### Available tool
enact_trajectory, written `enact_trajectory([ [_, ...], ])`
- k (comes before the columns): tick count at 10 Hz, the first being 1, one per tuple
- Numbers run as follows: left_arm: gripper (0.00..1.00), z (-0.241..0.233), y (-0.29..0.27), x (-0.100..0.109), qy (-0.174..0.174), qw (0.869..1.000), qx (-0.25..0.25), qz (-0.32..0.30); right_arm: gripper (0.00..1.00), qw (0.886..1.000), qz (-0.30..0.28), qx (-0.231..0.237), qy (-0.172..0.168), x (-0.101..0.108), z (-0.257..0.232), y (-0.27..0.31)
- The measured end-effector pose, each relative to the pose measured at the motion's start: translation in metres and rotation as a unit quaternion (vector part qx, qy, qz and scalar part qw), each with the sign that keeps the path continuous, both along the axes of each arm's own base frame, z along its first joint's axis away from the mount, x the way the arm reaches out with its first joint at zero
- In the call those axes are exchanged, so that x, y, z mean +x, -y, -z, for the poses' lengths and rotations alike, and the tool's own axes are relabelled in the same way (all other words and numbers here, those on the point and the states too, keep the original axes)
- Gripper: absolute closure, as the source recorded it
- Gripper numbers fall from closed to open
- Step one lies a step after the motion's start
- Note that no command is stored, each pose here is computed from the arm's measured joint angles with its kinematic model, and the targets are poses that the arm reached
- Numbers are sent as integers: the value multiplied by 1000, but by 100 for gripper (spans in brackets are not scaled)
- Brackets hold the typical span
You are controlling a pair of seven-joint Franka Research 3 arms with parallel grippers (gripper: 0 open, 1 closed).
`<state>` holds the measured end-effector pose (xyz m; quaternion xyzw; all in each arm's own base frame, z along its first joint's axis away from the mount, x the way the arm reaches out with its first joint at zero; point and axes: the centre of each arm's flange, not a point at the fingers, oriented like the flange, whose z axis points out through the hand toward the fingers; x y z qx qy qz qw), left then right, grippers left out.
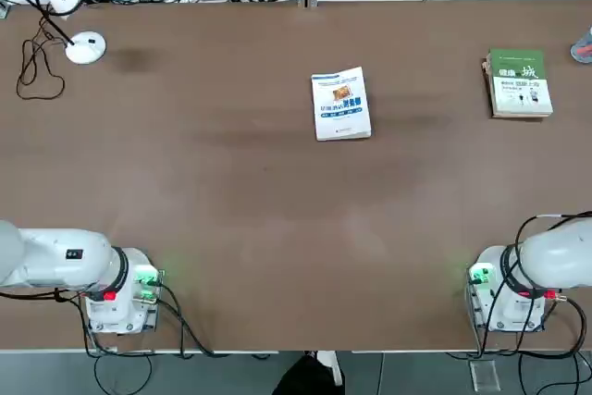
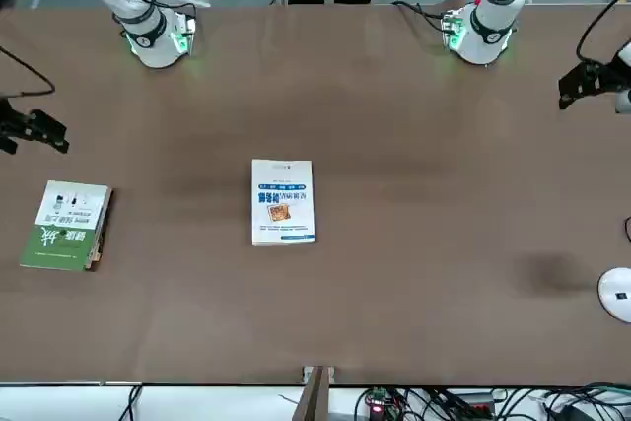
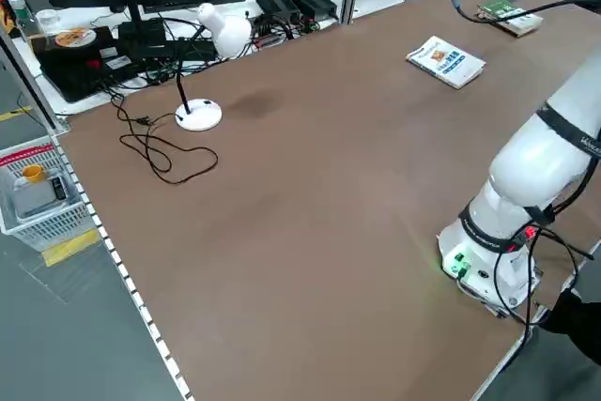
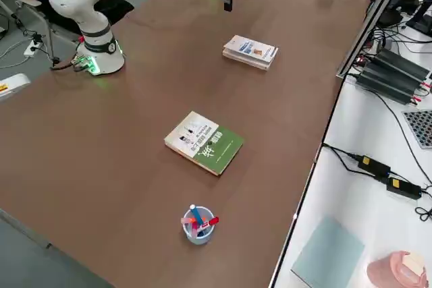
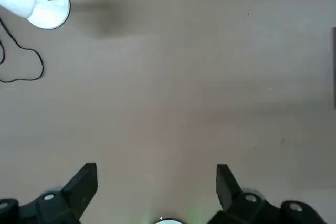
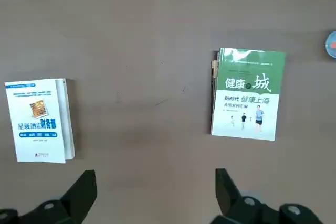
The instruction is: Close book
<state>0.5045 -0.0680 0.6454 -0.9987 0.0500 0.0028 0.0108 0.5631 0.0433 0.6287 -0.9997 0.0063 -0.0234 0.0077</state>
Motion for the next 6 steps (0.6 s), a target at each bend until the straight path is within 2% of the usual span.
enact_trajectory([
  [3,0,-5,-2,-22,2,1000,3,-1,0,1000,3,1,3,-3,-6,2],
  [6,0,-2,-12,-33,-3,1000,1,-12,0,1000,5,0,1,-3,-6,2],
])
